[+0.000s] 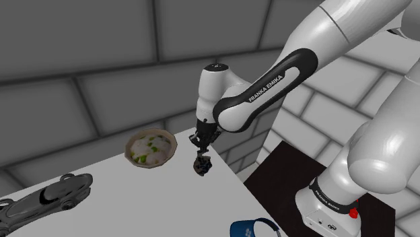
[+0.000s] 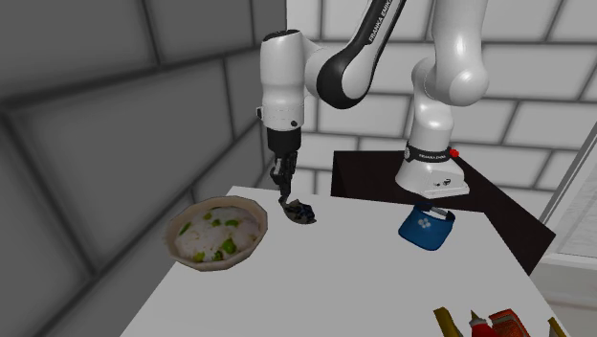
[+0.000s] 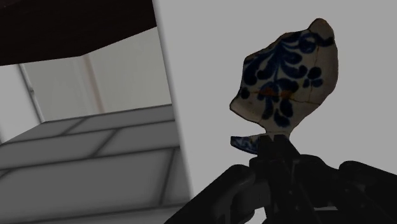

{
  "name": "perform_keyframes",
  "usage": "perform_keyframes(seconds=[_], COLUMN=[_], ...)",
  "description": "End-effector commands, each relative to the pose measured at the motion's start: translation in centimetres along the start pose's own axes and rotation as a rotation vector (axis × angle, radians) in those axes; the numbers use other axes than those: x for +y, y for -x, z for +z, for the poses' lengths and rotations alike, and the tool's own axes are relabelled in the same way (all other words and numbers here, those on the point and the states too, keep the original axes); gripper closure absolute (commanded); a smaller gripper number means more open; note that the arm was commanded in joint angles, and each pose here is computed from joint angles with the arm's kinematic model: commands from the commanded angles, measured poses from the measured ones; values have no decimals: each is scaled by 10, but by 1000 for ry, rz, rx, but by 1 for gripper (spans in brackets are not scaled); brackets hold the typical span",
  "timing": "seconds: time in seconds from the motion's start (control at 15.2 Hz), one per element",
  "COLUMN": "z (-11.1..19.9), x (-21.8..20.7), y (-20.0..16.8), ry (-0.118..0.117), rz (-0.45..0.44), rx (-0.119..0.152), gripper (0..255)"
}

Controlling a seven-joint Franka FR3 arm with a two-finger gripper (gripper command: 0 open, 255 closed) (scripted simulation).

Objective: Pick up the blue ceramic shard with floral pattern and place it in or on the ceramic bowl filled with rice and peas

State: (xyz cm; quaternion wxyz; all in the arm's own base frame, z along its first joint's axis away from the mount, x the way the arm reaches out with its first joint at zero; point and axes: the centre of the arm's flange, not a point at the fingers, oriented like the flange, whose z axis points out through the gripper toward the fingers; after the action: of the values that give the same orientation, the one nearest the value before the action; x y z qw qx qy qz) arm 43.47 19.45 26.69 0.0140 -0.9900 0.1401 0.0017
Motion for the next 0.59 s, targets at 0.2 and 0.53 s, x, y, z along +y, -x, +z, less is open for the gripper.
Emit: perform_keyframes(seconds=[0.2, 0.53], z=[0, 8], x=[0, -30], y=[0, 28], ry=[0, 115], rz=[0, 222], rx=[0, 99], gripper=[255, 0])
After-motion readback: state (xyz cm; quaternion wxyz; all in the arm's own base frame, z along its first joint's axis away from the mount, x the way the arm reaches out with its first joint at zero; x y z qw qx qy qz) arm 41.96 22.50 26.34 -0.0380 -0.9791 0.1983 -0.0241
